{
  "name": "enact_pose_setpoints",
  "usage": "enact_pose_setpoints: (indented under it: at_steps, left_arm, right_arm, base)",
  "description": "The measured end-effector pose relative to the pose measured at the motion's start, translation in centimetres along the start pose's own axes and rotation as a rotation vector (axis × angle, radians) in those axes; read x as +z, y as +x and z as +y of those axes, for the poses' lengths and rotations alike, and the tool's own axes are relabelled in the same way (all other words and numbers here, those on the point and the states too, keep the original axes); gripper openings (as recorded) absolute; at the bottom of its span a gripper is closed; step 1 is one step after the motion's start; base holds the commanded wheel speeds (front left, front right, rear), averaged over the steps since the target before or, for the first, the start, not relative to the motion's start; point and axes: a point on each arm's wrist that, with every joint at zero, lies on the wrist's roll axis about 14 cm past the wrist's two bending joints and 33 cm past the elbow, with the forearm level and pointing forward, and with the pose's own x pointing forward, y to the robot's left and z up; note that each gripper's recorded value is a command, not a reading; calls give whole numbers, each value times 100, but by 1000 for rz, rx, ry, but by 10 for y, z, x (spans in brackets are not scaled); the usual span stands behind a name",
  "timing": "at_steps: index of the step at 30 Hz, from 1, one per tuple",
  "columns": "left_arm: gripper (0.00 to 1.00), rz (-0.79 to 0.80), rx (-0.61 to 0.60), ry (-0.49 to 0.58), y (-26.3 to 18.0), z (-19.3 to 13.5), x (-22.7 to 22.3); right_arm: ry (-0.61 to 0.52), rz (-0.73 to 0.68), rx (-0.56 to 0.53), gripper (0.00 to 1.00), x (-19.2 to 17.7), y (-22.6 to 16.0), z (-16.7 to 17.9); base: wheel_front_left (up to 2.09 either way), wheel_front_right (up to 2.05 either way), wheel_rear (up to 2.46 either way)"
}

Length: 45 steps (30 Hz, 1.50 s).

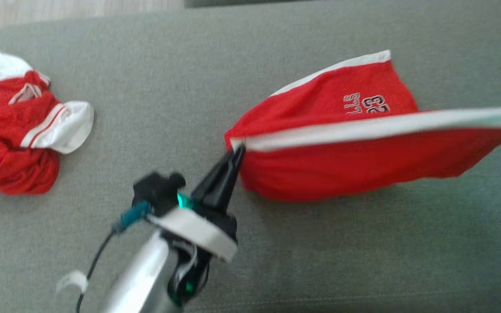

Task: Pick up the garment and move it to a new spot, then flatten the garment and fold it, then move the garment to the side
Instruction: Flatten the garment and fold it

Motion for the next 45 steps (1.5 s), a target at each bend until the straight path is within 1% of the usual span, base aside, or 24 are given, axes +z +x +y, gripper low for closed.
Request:
enact_pose_setpoints:
  at_steps: [3,6,8,11,15,21,25,29,31,32,33,34,40,45]
  left_arm:
    - [0,10,24,7,18,17,-1]
    - [0,44,79,20,30,38,-8]
    - [0,65,115,31,35,52,-13]
    - [0,95,144,40,43,65,-19]
    - [0,109,177,60,54,78,-22]
    - [0,123,228,121,62,99,-22]
    - [0,162,240,134,61,106,-32]
    - [0,209,248,127,60,112,-43]
    - [0,227,247,127,61,114,-48]
    - [36,227,247,127,61,114,-48]
    - [91,233,247,128,62,115,-49]
    - [100,237,246,128,63,116,-50]
    - [100,239,259,148,63,117,-52]
    - [100,173,260,207,65,105,-33]
  right_arm:
    - [-59,19,23,0,1,32,-3]
    - [-92,50,63,0,-1,64,2]
    - [-128,93,89,0,-7,83,5]
    - [-213,163,126,0,-18,108,8]
    - [-271,244,155,0,-34,138,12]
    - [-296,365,166,0,-67,162,12]
    - [-273,427,177,0,-89,170,15]
    - [-290,443,175,0,-100,179,13]
    - [-284,419,173,0,-100,188,13]
    - [-284,419,173,44,-100,188,13]
    - [-277,407,170,100,-99,191,13]
    - [-277,394,173,100,-98,194,15]
    - [-203,297,176,100,-86,198,25]
    - [-152,234,147,100,-67,186,21]
  base:
    - [0,0,0]
    - [0,0,0]
    - [0,0,0]
    - [0,0,0]
    - [0,0,0]
    - [0,0,0]
    - [0,0,0]
    - [0,0,0]
    - [0,0,0]
    - [0,0,0]
    - [0,0,0]
    - [0,0,0]
    - [0,0,0]
    - [0,0,0]
